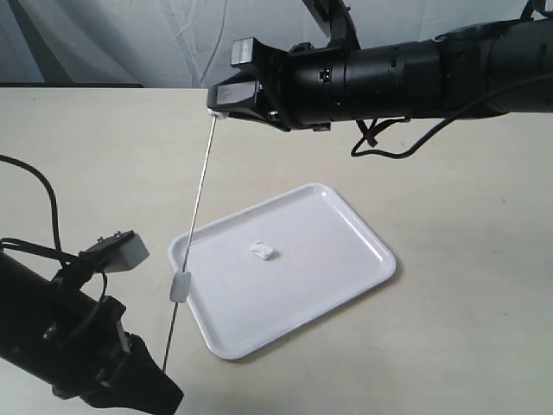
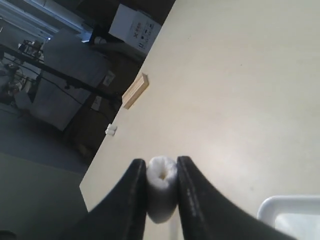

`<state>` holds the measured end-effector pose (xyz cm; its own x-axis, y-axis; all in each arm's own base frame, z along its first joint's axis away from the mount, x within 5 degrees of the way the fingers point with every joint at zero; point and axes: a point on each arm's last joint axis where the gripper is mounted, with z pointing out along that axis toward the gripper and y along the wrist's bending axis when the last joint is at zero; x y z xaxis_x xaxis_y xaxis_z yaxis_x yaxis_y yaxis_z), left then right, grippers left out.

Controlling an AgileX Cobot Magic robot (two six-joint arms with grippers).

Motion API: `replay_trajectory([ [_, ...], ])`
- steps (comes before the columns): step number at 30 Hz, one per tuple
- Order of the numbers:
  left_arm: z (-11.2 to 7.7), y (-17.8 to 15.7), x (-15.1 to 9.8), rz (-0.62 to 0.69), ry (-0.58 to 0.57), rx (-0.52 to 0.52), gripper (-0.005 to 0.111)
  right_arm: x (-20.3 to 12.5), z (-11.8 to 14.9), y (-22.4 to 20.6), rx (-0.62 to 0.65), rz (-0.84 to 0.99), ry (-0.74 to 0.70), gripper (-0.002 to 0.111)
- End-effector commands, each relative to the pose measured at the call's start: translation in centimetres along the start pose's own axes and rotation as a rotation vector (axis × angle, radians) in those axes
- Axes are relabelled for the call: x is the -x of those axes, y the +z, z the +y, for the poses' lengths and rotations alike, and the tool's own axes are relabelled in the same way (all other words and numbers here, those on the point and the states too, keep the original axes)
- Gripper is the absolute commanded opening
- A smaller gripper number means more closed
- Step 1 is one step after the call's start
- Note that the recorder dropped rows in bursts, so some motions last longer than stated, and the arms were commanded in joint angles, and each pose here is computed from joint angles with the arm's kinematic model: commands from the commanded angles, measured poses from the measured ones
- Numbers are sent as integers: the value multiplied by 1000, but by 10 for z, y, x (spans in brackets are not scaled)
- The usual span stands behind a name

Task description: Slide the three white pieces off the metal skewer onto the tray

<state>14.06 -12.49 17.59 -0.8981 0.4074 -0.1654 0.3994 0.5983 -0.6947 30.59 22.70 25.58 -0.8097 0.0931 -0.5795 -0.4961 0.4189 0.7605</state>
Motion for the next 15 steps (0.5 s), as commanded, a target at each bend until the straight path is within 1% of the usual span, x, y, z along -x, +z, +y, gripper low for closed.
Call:
replay_trajectory([
  [1,0,2,-2,9,-16,-2,0,9,4,-2,-6,-33,-18,21],
  [6,0,2,-2,9,-14,1,0,11,1,-3,-51,-52,-10,21],
  [8,1,2,-2,7,-11,10,0,6,-5,-3,-110,-2,-34,21],
  [10,5,1,0,-6,-18,50,0,-2,-12,-4,-179,89,-73,21],
  [12,11,1,0,-14,-31,115,0,-10,-18,-6,-244,168,-80,21],
  [15,16,0,1,-24,-52,173,0,-25,-31,-11,-336,269,-84,21],
])
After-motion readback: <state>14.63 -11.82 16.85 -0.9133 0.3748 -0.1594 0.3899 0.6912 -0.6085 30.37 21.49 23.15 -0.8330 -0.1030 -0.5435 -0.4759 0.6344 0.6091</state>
